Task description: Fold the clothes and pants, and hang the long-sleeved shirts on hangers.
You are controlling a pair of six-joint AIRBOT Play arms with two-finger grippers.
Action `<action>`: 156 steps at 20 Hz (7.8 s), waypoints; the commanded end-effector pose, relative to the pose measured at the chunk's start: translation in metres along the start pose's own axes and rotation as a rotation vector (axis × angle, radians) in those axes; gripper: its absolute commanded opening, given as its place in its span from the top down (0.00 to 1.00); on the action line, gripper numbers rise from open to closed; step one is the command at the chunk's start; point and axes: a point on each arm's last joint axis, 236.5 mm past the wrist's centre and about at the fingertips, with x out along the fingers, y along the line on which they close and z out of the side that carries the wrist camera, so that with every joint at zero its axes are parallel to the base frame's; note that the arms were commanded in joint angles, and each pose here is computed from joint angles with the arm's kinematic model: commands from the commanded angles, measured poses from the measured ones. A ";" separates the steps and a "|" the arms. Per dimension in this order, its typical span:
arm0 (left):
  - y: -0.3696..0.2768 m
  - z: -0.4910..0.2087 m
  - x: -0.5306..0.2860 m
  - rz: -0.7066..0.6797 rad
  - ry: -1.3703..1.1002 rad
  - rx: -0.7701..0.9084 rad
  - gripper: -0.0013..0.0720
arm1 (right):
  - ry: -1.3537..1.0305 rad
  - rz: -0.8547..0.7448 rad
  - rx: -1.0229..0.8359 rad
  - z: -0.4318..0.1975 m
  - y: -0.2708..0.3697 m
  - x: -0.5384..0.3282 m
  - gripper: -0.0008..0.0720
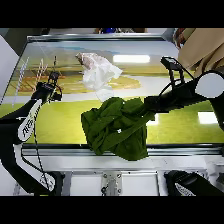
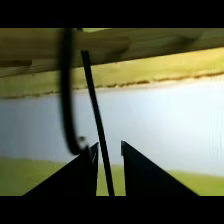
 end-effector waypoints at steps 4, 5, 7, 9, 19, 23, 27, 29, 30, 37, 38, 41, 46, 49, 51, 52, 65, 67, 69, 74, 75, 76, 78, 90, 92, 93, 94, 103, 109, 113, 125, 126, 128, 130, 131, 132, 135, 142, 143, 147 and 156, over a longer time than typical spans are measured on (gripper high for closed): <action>0.001 -0.001 -0.001 0.003 0.007 -0.010 0.97 | 0.001 0.000 -0.001 0.000 0.000 0.000 0.97; 0.003 -0.002 -0.003 0.006 0.010 -0.011 0.97 | 0.002 0.000 0.000 0.000 0.000 0.000 0.97; 0.010 0.005 -0.014 0.013 -0.012 -0.022 0.97 | 0.001 0.000 0.000 0.000 0.000 0.000 0.97; 0.022 0.016 -0.033 0.025 -0.054 -0.042 0.97 | 0.002 0.000 0.000 0.000 0.000 0.000 0.97; 0.035 0.060 -0.181 0.051 -0.263 -0.065 0.97 | 0.001 0.000 0.000 0.000 0.000 0.000 0.97; 0.019 0.075 -0.228 0.031 -0.362 -0.041 0.97 | 0.001 0.000 -0.001 0.000 0.000 0.000 0.97; -0.004 0.080 -0.276 -0.024 -0.445 0.067 0.97 | 0.001 0.000 -0.001 0.000 0.000 0.000 0.97; -0.033 0.072 -0.300 -0.161 -0.474 0.202 0.97 | 0.001 0.000 -0.001 0.000 0.000 0.000 0.97; -0.045 0.063 -0.310 -0.236 -0.480 0.272 0.97 | 0.002 0.000 0.000 0.000 0.000 0.000 0.97; -0.076 -0.009 -0.395 -0.807 -0.616 0.533 0.97 | 0.002 0.000 0.000 0.000 0.000 0.000 0.97; -0.072 -0.017 -0.403 -0.878 -0.636 0.536 0.97 | 0.001 0.000 -0.001 0.000 0.000 0.000 0.97; -0.045 -0.026 -0.391 -0.887 -0.609 0.468 0.97 | 0.001 0.000 0.000 0.000 0.000 0.000 0.97; -0.040 -0.054 -0.386 -0.893 -0.643 0.700 0.97 | 0.001 0.000 0.000 0.000 0.000 0.000 0.97; -0.059 -0.084 -0.377 -0.969 -0.668 0.897 0.97 | 0.001 0.000 -0.001 0.000 0.000 0.000 0.97; -0.072 -0.098 -0.365 -1.020 -0.658 0.923 0.97 | 0.001 0.000 -0.001 0.000 0.000 0.000 0.97; -0.077 -0.104 -0.360 -1.044 -0.653 0.931 0.97 | 0.002 0.000 0.000 0.000 0.000 0.000 0.97; -0.110 -0.127 -0.356 -1.197 -0.640 0.934 0.97 | 0.001 0.057 -0.010 0.005 0.009 -0.014 0.97; -0.123 -0.129 -0.355 -1.249 -0.621 0.964 0.97 | -0.008 0.054 -0.008 0.007 0.007 -0.025 0.97; -0.136 -0.131 -0.354 -1.295 -0.604 0.992 0.97 | -0.020 0.043 -0.018 0.009 0.005 -0.032 0.97; -0.154 -0.130 -0.350 -1.350 -0.582 1.016 0.97 | -0.048 0.027 -0.045 0.015 0.002 -0.038 0.97; -0.158 -0.129 -0.349 -1.353 -0.580 1.021 0.97 | -0.046 0.034 -0.050 0.015 0.004 -0.038 0.97; -0.163 -0.128 -0.347 -1.355 -0.578 1.027 0.97 | -0.041 0.051 -0.054 0.013 0.009 -0.038 0.97; -0.172 -0.127 -0.345 -1.363 -0.573 1.038 0.97 | -0.033 0.094 -0.081 0.010 0.019 -0.039 0.97; -0.191 -0.100 -0.350 -1.447 -0.660 0.914 0.97 | -0.194 0.355 -0.144 0.032 0.111 -0.050 0.97; -0.191 -0.100 -0.350 -1.447 -0.660 0.915 0.97 | -0.225 0.373 -0.149 0.038 0.119 -0.053 0.97; -0.191 -0.100 -0.350 -1.447 -0.660 0.914 0.97 | -0.232 0.377 -0.148 0.039 0.120 -0.053 0.97; -0.191 -0.100 -0.350 -1.447 -0.660 0.914 0.97 | -0.229 0.376 -0.141 0.040 0.119 -0.052 0.97; -0.191 -0.101 -0.350 -1.448 -0.660 0.915 0.97 | -0.207 0.375 -0.124 0.041 0.121 -0.042 0.71; -0.191 -0.101 -0.351 -1.449 -0.659 0.916 0.97 | -0.219 0.374 -0.129 0.041 0.120 -0.047 0.25; -0.191 -0.101 -0.351 -1.449 -0.659 0.916 0.97 | -0.254 0.351 -0.095 0.045 0.098 -0.064 0.25; -0.191 -0.104 -0.353 -1.467 -0.653 0.923 0.97 | -0.246 0.208 -0.386 0.026 -0.007 -0.086 0.25; -0.191 -0.104 -0.354 -1.467 -0.654 0.923 0.97 | -0.277 0.261 -0.385 0.031 -0.009 -0.087 0.25; -0.191 -0.104 -0.354 -1.467 -0.654 0.923 0.97 | -0.367 0.338 -0.311 0.051 -0.018 -0.092 0.25; -0.191 -0.104 -0.353 -1.466 -0.654 0.922 0.97 | -0.396 0.331 -0.254 0.063 -0.034 -0.090 0.25; -0.191 -0.104 -0.353 -1.466 -0.654 0.922 0.97 | -0.388 0.334 -0.221 0.065 -0.040 -0.089 0.25; -0.191 -0.104 -0.353 -1.467 -0.654 0.922 0.97 | -0.395 0.346 -0.199 0.068 -0.041 -0.089 0.25; -0.191 -0.105 -0.355 -1.472 -0.653 0.924 0.97 | -0.465 0.355 -0.478 0.072 -0.037 -0.084 0.27; -0.191 -0.105 -0.355 -1.477 -0.644 0.915 0.97 | -0.635 0.647 -0.684 0.027 -0.061 -0.062 0.00; -0.191 -0.105 -0.355 -1.478 -0.642 0.914 0.97 | -0.638 0.665 -0.726 0.018 -0.061 -0.054 0.00; -0.191 -0.105 -0.355 -1.478 -0.638 0.910 0.97 | -0.645 0.706 -0.767 0.003 -0.057 -0.032 0.00; -0.191 -0.105 -0.355 -1.479 -0.638 0.911 0.97 | -0.618 0.849 -0.767 0.013 -0.018 -0.005 0.00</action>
